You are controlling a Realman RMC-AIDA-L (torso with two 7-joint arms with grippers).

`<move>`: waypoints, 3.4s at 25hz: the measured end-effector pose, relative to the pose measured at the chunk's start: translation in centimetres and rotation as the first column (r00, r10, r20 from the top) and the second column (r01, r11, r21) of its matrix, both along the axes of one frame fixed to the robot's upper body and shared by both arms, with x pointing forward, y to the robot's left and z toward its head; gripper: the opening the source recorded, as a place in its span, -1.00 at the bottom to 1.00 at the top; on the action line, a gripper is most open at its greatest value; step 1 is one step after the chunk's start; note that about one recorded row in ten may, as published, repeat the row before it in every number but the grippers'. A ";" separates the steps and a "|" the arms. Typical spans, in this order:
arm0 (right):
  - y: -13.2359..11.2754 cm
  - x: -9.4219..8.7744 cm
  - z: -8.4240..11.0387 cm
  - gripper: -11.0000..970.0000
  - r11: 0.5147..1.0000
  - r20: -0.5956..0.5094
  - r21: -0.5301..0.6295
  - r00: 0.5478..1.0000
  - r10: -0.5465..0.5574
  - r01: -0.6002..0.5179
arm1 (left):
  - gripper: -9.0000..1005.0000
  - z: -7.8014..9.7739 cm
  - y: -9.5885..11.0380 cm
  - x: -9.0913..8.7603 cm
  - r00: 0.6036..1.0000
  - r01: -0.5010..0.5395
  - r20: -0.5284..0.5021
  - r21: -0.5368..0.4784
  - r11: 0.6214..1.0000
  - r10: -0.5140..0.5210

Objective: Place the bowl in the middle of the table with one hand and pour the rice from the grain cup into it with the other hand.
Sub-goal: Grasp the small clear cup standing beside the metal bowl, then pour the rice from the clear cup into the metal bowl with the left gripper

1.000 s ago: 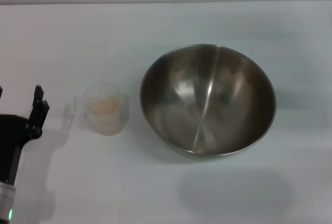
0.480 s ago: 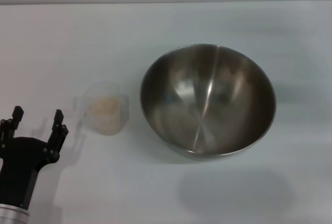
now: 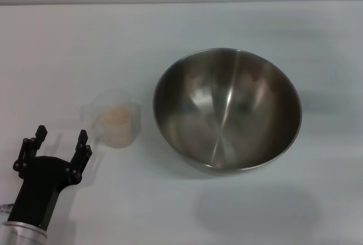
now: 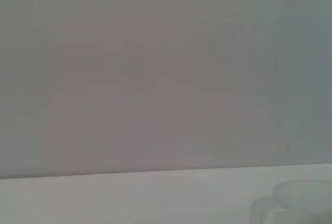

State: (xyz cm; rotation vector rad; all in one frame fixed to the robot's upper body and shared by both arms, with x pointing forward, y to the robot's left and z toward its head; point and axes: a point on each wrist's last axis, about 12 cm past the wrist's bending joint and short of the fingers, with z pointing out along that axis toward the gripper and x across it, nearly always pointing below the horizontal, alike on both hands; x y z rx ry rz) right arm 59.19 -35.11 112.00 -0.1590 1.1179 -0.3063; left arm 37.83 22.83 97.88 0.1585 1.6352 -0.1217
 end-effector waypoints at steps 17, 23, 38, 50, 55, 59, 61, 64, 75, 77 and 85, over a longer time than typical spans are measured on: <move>0.1 -0.3 -0.1 0.13 1.000 0.009 0.000 1.000 -0.002 0.002 | 0.39 0.0 0.1 2.9 1.000 0.025 -0.008 0.036 0.999 -0.025; 0.1 -0.3 -0.1 0.13 1.000 0.010 0.000 1.000 -0.001 0.001 | 0.39 0.1 0.3 4.0 1.000 0.018 -0.012 0.046 0.999 -0.017; 0.2 -0.3 -0.1 0.13 1.000 0.009 0.000 1.000 0.000 0.000 | 0.38 0.2 0.5 5.5 1.000 -0.002 -0.023 0.050 0.999 0.003; 0.4 -0.4 -0.1 0.13 1.000 0.013 0.003 1.000 0.000 0.000 | -0.53 0.3 -0.1 6.1 0.999 0.026 -0.028 0.045 0.999 -0.025; 0.3 -0.5 -0.3 0.13 1.000 0.010 0.005 1.000 -0.002 0.002 | -0.70 0.4 -0.1 6.2 0.999 0.022 -0.034 -0.008 1.000 -0.022; 0.3 -0.6 -0.3 0.13 1.000 0.009 0.005 1.000 -0.002 0.002 | -0.83 0.4 0.2 6.4 0.999 0.016 -0.040 -0.064 0.998 -0.018; 0.3 -0.6 -0.3 0.13 1.000 0.009 0.005 1.000 -0.003 0.003 | -0.87 0.5 0.2 6.5 0.999 0.020 -0.026 -0.063 0.998 -0.022; 0.3 -0.6 -0.3 0.13 1.000 0.009 0.004 1.000 -0.003 0.003 | -0.89 1.1 -0.1 7.1 0.999 0.044 0.019 -0.053 0.998 -0.043; 0.4 -0.6 -0.2 0.13 1.000 0.021 0.001 1.000 0.003 -0.003 | -0.91 5.5 -1.7 12.0 0.943 0.047 0.313 0.218 0.975 -0.115; 0.6 -0.7 0.0 0.13 1.000 0.035 -0.003 0.999 0.011 -0.011 | -0.91 6.6 -2.3 13.0 0.909 0.014 0.388 0.339 0.941 -0.154; 0.6 -0.7 0.0 0.13 1.000 0.040 -0.003 0.999 0.011 -0.011 | -0.92 8.1 -4.5 12.9 0.753 -0.030 0.512 0.654 0.756 -0.412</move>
